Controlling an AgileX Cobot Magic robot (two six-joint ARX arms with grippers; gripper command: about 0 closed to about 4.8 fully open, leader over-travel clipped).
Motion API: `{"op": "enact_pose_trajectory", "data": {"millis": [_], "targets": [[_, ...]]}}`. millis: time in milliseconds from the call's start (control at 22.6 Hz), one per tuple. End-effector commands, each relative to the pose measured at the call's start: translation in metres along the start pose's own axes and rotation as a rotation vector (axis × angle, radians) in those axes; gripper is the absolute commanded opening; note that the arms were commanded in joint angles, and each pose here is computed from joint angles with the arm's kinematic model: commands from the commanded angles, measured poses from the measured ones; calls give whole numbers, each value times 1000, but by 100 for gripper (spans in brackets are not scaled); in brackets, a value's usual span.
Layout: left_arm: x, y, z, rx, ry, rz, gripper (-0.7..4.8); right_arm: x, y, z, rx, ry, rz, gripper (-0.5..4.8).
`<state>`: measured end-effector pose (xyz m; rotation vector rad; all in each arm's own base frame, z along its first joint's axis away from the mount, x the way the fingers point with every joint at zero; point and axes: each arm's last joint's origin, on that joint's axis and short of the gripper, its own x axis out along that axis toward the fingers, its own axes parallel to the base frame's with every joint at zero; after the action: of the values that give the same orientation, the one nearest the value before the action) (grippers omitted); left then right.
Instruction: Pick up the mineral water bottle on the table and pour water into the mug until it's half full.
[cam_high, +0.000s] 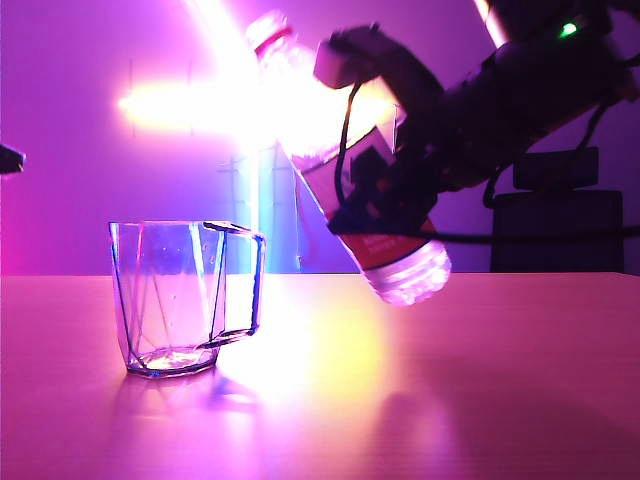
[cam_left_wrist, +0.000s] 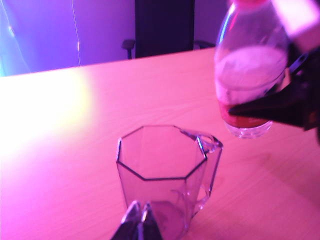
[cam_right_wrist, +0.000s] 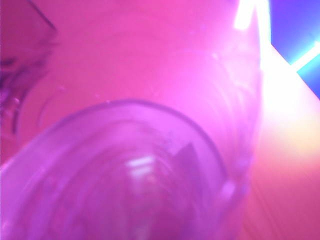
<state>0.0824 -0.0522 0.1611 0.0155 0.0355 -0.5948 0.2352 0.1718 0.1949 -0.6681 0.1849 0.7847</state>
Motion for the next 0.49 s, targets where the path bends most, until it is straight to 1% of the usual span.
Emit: {"op": "enact_pose_trajectory", "data": {"millis": [44,88,265,486], "targets": [[0,0,2,-2,-13,-5,-2,9,-4,16,-129,-2,-99,237],[0,0,2,-2,-12,-3,-2,11,-3,17,-177,11,-102,237],[0,0,2,-2,-12,-4,-2,13,2,21,-252,5,-88,237],[0,0,2,-2,-12,-4,-2,14,5,21,-348,53,-128,237]]}}
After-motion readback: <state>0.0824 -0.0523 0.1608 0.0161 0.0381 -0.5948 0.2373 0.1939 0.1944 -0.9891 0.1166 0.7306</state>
